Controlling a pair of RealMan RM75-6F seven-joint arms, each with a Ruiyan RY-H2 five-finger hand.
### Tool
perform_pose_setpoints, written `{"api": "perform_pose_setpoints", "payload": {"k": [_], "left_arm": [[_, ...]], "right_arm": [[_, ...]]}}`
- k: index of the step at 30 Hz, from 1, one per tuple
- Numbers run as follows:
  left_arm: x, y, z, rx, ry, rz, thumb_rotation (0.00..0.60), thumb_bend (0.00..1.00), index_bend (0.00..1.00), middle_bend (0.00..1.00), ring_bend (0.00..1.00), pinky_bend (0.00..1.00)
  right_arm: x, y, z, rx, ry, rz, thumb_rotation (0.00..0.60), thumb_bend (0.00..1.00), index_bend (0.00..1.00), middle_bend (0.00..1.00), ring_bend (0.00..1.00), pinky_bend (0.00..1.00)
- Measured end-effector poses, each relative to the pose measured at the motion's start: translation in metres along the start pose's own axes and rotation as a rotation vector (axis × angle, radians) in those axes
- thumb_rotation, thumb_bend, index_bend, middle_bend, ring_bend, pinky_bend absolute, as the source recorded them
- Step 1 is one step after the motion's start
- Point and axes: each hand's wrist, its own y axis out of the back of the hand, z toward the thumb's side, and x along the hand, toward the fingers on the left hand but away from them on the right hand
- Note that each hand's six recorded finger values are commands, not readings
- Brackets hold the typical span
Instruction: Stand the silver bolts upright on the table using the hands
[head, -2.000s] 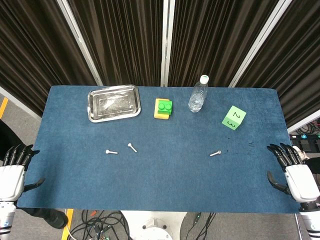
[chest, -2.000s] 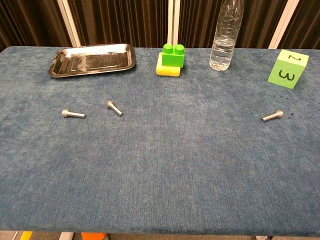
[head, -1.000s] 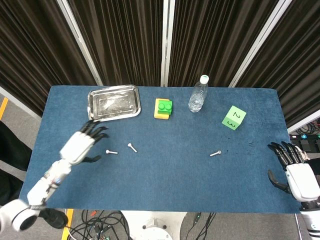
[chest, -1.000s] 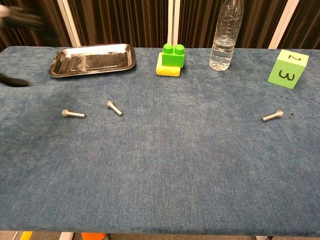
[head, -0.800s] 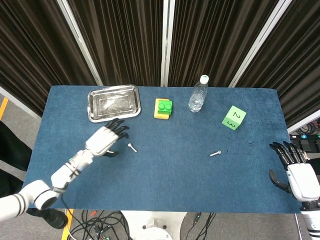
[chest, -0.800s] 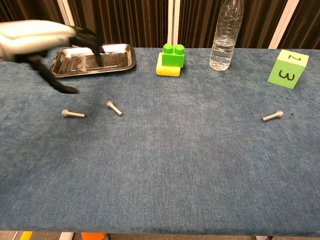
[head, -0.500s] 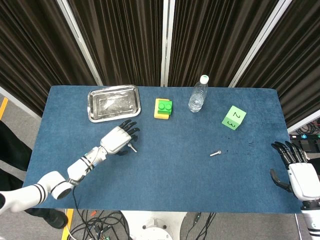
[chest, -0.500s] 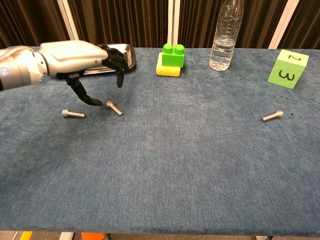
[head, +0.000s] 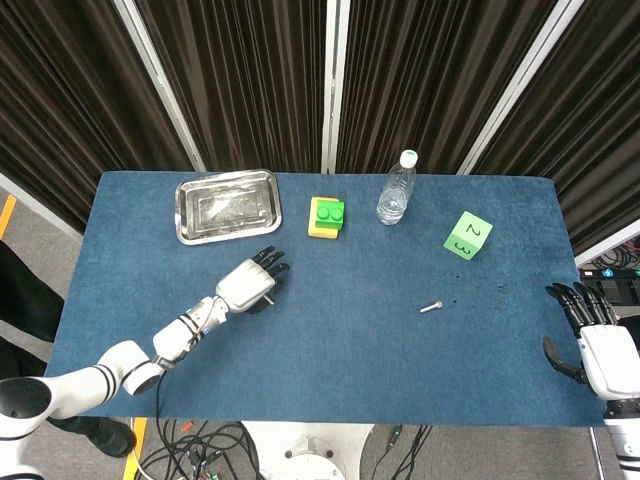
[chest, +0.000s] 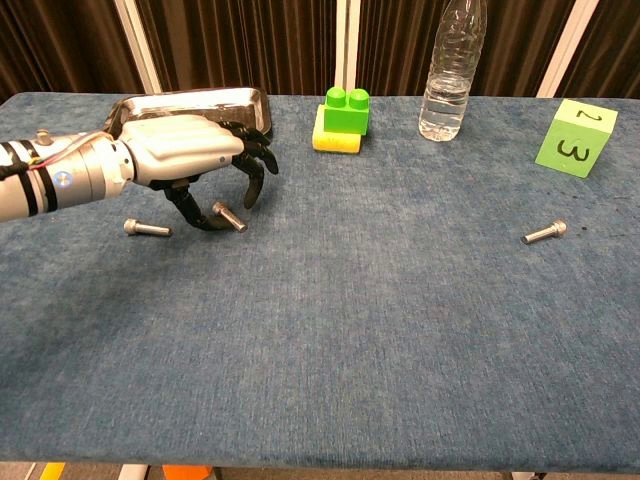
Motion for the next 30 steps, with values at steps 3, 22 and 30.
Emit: {"api": "perform_pose_setpoints", "payload": {"k": [3, 22, 30], "left_arm": [[0.001, -0.004, 0.000, 0.004, 0.002, -0.006, 0.600, 0.30, 0.49, 0.17, 0.00, 0.00], [0.006, -0.013, 0.004, -0.035, 0.010, -0.014, 0.600, 0.40, 0.52, 0.17, 0.00, 0.00], [0.007, -0.011, 0.003, -0.123, 0.030, 0.005, 0.600, 0.43, 0.52, 0.17, 0.00, 0.00]], "right_arm": [[0.000, 0.000, -0.001, 0.000, -0.002, 0.000, 0.600, 0.35, 0.11, 0.12, 0.00, 0.00], [-0.001, -0.005, -0.008, -0.013, -0.025, 0.011, 0.600, 0.35, 0.11, 0.12, 0.00, 0.00], [0.000, -0.004, -0.008, -0.013, -0.029, 0.008, 0.600, 0.35, 0.11, 0.12, 0.00, 0.00]]}}
